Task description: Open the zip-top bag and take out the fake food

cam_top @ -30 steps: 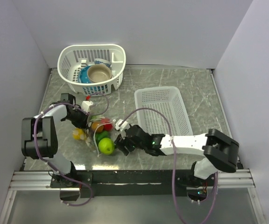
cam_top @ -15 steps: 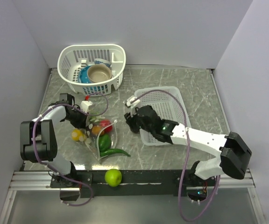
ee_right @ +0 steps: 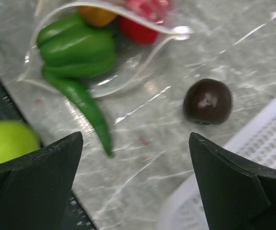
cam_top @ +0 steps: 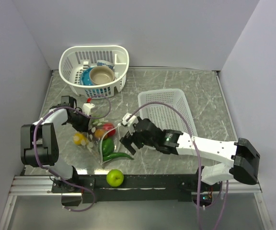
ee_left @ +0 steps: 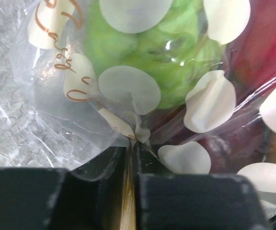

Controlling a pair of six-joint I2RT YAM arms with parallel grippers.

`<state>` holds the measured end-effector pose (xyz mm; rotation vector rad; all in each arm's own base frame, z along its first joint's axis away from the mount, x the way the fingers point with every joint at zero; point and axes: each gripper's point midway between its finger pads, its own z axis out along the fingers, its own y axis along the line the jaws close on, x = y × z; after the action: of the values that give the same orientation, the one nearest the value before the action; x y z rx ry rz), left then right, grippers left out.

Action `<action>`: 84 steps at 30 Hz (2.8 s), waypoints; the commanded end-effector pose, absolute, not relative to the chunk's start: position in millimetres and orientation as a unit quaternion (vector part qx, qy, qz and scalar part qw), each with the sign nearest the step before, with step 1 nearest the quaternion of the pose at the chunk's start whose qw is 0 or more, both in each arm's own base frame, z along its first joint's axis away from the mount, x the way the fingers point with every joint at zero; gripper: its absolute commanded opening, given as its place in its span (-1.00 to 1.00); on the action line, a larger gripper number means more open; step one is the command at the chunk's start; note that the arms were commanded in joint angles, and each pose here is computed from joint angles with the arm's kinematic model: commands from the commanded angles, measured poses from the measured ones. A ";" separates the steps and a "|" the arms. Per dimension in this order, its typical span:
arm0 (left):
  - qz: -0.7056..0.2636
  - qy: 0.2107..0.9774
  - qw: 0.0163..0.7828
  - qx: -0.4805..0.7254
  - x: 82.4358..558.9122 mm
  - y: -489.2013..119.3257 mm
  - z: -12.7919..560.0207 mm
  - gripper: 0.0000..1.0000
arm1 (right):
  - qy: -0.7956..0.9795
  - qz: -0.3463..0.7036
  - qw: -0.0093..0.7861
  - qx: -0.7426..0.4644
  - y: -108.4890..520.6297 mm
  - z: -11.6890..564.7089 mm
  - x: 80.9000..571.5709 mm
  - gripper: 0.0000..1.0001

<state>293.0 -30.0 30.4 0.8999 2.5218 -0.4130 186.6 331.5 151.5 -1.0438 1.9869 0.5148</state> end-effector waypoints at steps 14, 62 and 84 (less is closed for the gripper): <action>-0.137 0.923 0.225 0.280 312.7 -30.0 40.7 -0.88 | 0.755 0.235 0.411 -0.454 390.1 167.8 146.8 0.80; -0.062 0.949 0.230 0.209 304.8 -6.0 42.8 -0.92 | 0.679 0.240 0.338 -0.606 521.3 106.8 62.9 1.00; -0.063 0.946 0.241 0.208 306.3 -7.0 69.1 -0.98 | 0.695 0.258 0.363 -0.565 494.8 117.1 91.7 -0.47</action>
<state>298.0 -6.2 47.0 0.5804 2.6353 -0.1833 77.4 494.5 48.3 -1.5972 1.9028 0.5997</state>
